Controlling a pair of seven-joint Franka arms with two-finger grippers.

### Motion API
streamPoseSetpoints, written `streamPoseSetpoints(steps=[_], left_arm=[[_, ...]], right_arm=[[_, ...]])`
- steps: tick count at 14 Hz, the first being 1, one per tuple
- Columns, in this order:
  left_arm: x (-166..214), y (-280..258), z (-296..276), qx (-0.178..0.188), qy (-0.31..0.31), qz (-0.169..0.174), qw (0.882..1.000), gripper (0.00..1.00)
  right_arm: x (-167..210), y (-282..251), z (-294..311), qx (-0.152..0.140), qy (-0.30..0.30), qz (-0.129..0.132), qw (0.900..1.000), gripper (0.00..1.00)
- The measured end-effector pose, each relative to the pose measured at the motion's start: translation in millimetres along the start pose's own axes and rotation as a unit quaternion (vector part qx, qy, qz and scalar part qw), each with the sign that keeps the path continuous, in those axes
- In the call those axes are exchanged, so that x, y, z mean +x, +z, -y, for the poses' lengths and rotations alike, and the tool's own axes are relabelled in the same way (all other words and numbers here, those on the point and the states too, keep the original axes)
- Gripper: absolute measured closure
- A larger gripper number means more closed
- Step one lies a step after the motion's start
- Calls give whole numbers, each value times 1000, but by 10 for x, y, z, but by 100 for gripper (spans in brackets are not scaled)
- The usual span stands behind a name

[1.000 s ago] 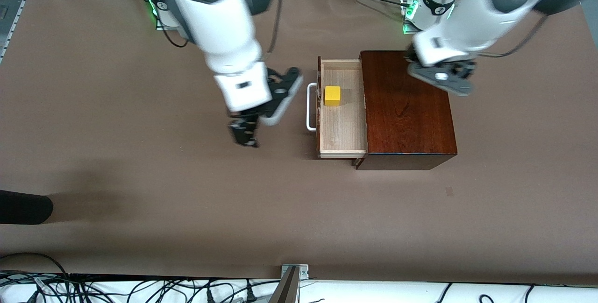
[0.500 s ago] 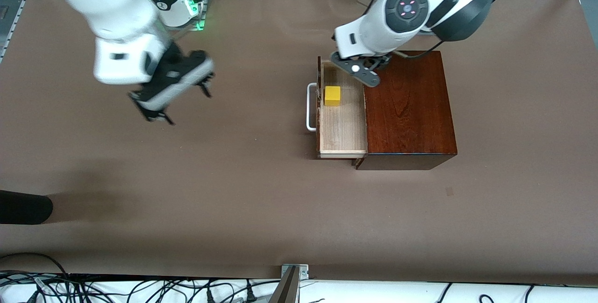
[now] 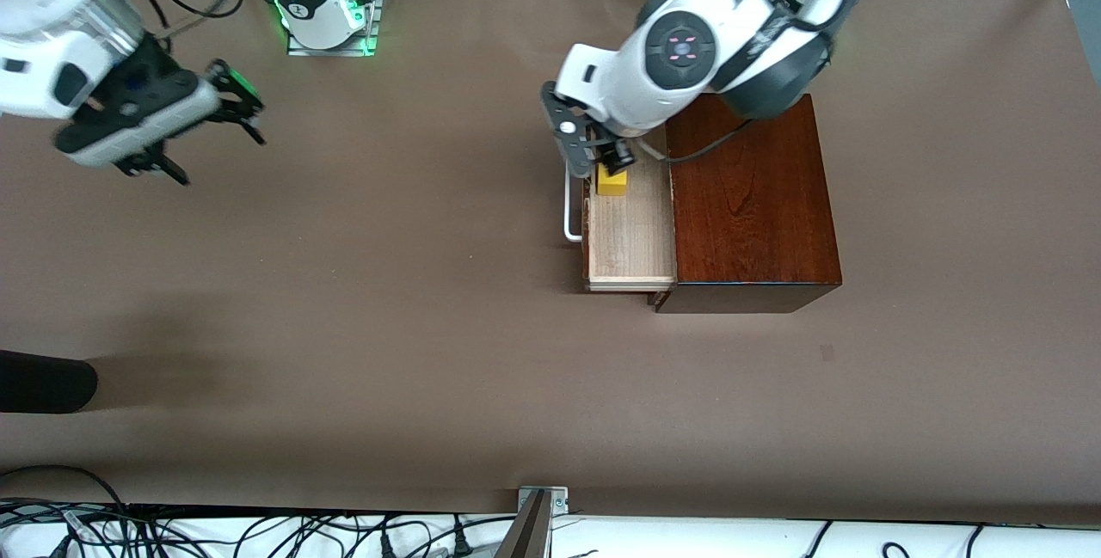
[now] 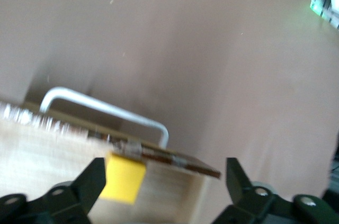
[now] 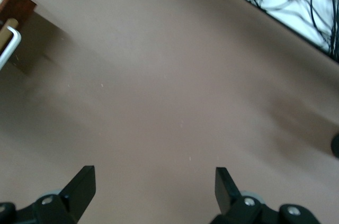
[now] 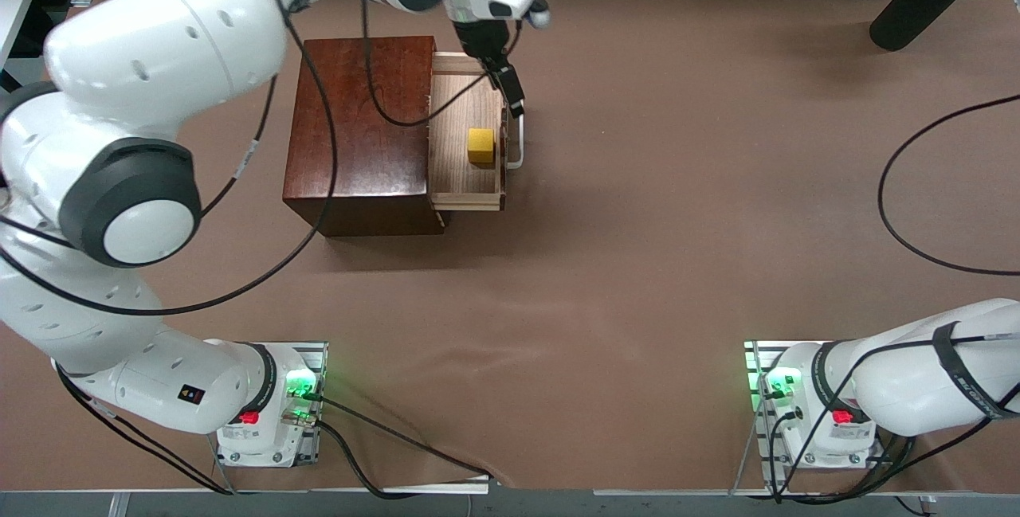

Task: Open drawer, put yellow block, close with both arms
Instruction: 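Push the drawer shut into the box with the left gripper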

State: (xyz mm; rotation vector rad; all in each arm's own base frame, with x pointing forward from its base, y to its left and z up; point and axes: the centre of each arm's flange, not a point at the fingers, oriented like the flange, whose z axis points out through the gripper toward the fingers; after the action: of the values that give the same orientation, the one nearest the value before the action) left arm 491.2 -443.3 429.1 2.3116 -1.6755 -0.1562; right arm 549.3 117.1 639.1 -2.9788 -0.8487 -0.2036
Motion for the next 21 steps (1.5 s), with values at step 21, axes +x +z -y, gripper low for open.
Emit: streamPoseSetpoints(steps=[21], left_arm=[[-93, 1370, 426, 5, 117, 183, 976, 0]], right_arm=[[-316, 64, -296, 6, 135, 50, 990, 0]])
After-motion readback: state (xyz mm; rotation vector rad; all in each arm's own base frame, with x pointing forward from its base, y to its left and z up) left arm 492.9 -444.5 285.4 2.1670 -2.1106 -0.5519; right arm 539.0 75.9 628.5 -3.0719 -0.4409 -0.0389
